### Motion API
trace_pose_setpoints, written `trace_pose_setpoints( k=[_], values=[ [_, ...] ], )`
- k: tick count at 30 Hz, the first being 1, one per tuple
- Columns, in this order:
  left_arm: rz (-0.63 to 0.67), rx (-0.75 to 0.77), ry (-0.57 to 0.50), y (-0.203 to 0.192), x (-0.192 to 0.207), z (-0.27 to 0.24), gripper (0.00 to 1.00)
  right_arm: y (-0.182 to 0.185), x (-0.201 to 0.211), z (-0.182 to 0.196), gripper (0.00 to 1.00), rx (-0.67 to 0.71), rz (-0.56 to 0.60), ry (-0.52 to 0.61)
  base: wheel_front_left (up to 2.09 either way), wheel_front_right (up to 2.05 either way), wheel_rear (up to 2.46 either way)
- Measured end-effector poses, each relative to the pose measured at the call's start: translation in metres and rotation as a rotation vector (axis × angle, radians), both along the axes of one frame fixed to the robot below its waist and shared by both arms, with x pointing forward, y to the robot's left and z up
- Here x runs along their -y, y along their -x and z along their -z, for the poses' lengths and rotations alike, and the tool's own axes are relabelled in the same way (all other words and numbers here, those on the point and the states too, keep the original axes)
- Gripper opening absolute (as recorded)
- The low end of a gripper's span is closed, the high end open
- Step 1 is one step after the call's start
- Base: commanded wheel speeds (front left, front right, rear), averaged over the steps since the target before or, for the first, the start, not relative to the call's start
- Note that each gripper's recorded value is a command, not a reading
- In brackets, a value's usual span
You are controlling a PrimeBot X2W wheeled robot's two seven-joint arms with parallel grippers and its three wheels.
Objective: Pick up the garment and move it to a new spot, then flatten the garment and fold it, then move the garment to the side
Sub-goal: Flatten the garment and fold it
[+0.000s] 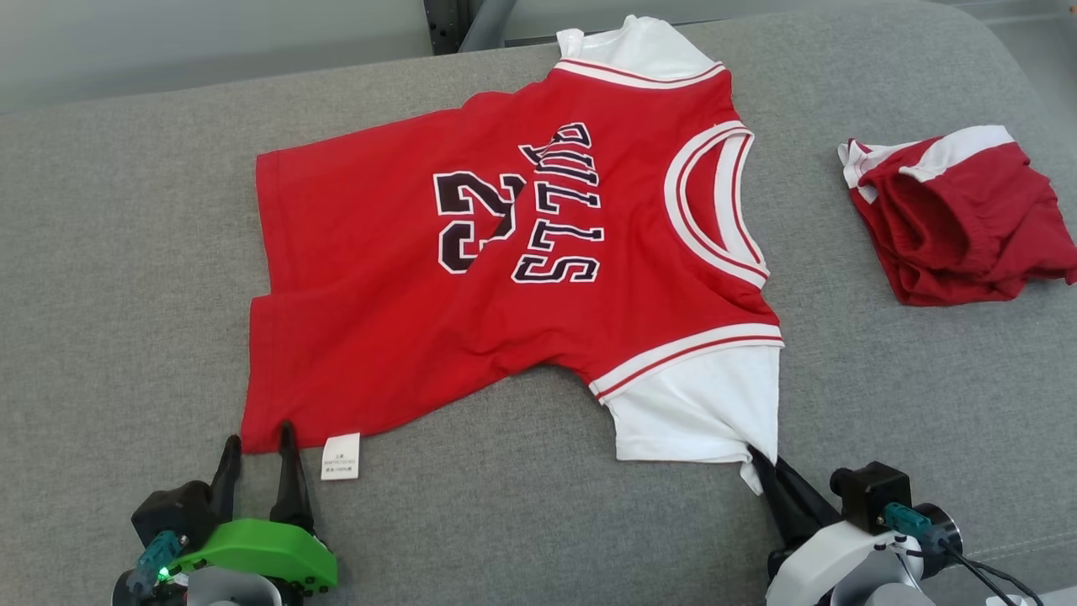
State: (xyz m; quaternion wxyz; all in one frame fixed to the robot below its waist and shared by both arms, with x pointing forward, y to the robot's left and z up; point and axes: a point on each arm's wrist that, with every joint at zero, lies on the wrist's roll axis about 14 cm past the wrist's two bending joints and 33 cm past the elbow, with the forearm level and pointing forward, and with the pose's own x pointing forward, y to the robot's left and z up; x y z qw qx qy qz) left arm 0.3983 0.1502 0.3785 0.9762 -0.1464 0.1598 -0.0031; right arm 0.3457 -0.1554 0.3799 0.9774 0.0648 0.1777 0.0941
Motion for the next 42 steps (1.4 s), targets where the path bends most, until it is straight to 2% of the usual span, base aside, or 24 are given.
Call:
trace_pose_setpoints(
  k=[2,4,5,6,11,16,17,18,22,23,25,30,33,37,42],
  values=[
    [0.006,-0.005,-0.004,-0.001,0.001,0.002,0.28,0.000,0.001,0.001,0.00,-0.002,0.003,-0.001,0.00,0.00,0.00],
    [0.016,-0.018,-0.003,0.000,0.003,0.006,0.18,-0.001,0.001,0.001,0.00,-0.003,0.004,-0.003,0.00,0.00,0.00],
    [0.019,-0.022,-0.002,0.001,0.004,0.007,0.05,-0.001,0.001,0.001,0.00,-0.003,0.005,-0.004,0.00,0.00,0.00],
    [0.020,-0.022,-0.003,0.000,0.004,0.008,0.00,-0.001,0.001,0.001,0.00,-0.003,0.005,-0.006,0.00,0.00,0.00],
    [0.043,0.001,0.002,-0.003,0.008,0.001,0.00,-0.012,0.000,-0.014,0.00,0.048,0.020,-0.033,0.00,0.00,0.00],
    [0.030,0.168,0.011,-0.019,0.002,-0.050,0.00,-0.035,-0.001,-0.063,0.00,0.205,0.025,-0.076,0.00,0.00,0.00],
    [0.030,0.168,0.011,-0.019,0.002,-0.050,0.00,-0.035,-0.001,-0.063,0.00,0.205,0.025,-0.076,0.00,0.00,0.00],
    [0.032,0.263,-0.005,-0.025,-0.002,-0.080,0.00,-0.048,-0.003,-0.095,0.00,0.304,0.013,-0.088,0.00,0.00,0.00],
    [0.023,0.487,-0.062,-0.035,-0.012,-0.156,0.00,-0.069,0.001,-0.181,0.00,0.546,-0.009,-0.106,0.00,0.00,0.00],
    [0.023,0.487,-0.062,-0.035,-0.012,-0.156,0.00,-0.069,0.001,-0.181,0.00,0.546,-0.009,-0.106,0.00,0.00,0.00],
    [0.034,0.615,-0.113,-0.039,-0.017,-0.202,0.00,-0.074,0.004,-0.234,0.00,0.689,-0.026,-0.104,0.00,0.00,0.00],
    [0.081,0.887,-0.268,-0.036,-0.027,-0.306,0.00,-0.066,0.012,-0.361,0.00,1.011,-0.073,-0.063,0.00,0.00,0.00],
    [0.105,0.980,-0.364,-0.035,-0.035,-0.353,0.00,-0.056,0.015,-0.421,0.00,1.138,-0.090,-0.035,0.00,0.00,0.00],
    [0.117,1.025,-0.471,-0.037,-0.047,-0.405,0.00,-0.050,0.010,-0.474,0.00,1.237,-0.113,-0.007,0.00,0.00,0.00],
    [0.146,0.979,-0.506,-0.058,-0.046,-0.428,0.00,-0.072,0.002,-0.493,0.00,1.217,-0.132,0.018,0.00,0.00,0.00]
  ],
)
